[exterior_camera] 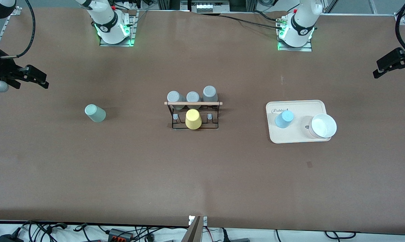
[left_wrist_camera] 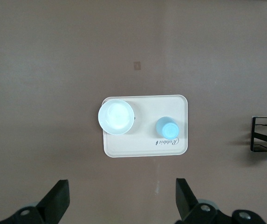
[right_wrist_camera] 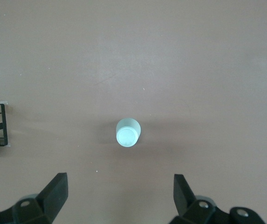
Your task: Hang scattered cups on rack with three cups
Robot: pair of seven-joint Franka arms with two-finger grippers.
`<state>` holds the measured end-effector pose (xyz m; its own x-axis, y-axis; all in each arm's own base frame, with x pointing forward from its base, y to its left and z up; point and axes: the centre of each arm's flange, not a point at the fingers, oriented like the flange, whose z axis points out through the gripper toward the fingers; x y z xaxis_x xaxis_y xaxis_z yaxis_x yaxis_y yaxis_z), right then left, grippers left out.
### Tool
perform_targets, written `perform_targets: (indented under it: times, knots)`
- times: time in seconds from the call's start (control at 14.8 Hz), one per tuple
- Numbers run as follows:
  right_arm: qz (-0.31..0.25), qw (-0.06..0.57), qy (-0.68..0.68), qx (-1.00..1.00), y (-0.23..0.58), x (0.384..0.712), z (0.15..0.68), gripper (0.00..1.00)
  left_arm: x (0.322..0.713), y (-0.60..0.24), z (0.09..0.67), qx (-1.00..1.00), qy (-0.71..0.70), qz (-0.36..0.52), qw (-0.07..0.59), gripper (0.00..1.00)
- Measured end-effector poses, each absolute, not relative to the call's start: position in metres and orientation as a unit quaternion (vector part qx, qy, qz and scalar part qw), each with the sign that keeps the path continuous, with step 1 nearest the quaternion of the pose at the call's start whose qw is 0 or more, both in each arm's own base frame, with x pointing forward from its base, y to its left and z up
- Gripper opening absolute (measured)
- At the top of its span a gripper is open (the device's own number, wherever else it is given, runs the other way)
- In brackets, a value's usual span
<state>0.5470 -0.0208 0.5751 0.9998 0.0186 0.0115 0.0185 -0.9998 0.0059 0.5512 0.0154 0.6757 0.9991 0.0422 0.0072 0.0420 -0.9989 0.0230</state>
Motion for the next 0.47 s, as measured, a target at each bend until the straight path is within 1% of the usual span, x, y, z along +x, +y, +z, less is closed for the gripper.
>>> perform_targets:
  times: [0.47]
  knots:
    - [0.006, 0.003, 0.009, 1.000, -0.0208, 0.5469, 0.5752, 1.00, 0.5526, 0.0154, 0.6723, 1.000, 0.021, 0.000, 0.011, 1.00]
